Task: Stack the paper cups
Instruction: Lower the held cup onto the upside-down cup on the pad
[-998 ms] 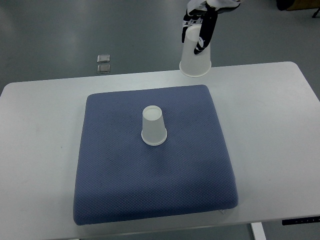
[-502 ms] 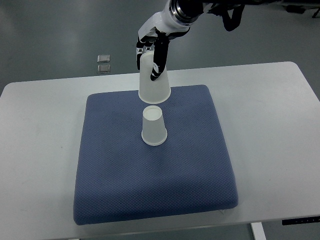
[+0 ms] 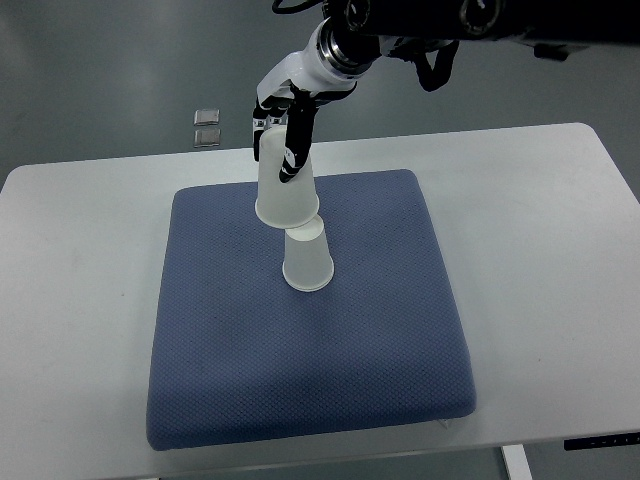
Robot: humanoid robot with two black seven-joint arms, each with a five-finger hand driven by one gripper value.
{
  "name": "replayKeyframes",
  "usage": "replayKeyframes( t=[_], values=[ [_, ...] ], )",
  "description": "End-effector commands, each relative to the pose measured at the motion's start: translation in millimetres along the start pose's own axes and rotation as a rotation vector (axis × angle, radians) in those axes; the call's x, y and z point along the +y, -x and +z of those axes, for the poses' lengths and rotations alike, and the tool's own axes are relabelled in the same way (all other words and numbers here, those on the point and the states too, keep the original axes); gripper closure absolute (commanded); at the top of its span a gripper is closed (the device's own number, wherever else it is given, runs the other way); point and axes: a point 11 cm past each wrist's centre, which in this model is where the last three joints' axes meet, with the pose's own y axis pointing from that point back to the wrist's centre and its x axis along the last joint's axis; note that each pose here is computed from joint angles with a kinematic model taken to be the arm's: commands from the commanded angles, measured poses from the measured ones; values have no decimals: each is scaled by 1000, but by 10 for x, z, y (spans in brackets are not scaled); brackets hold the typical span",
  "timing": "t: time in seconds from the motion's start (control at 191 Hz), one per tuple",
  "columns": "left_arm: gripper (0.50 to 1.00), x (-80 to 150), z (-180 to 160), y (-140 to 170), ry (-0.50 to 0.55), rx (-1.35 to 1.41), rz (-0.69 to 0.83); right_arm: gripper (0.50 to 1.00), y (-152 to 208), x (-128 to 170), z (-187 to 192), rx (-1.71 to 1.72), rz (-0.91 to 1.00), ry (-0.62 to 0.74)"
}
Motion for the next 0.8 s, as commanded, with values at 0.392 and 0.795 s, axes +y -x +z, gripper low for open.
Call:
replayKeyframes(
  t=[0.392, 0.795],
  values=[
    [500, 0, -4, -7, -1, 1, 3, 756, 142, -204, 132, -58, -37, -17],
    [500, 0, -5, -13, -1, 1, 4, 748, 235, -363, 296, -93, -34, -3]
  ],
)
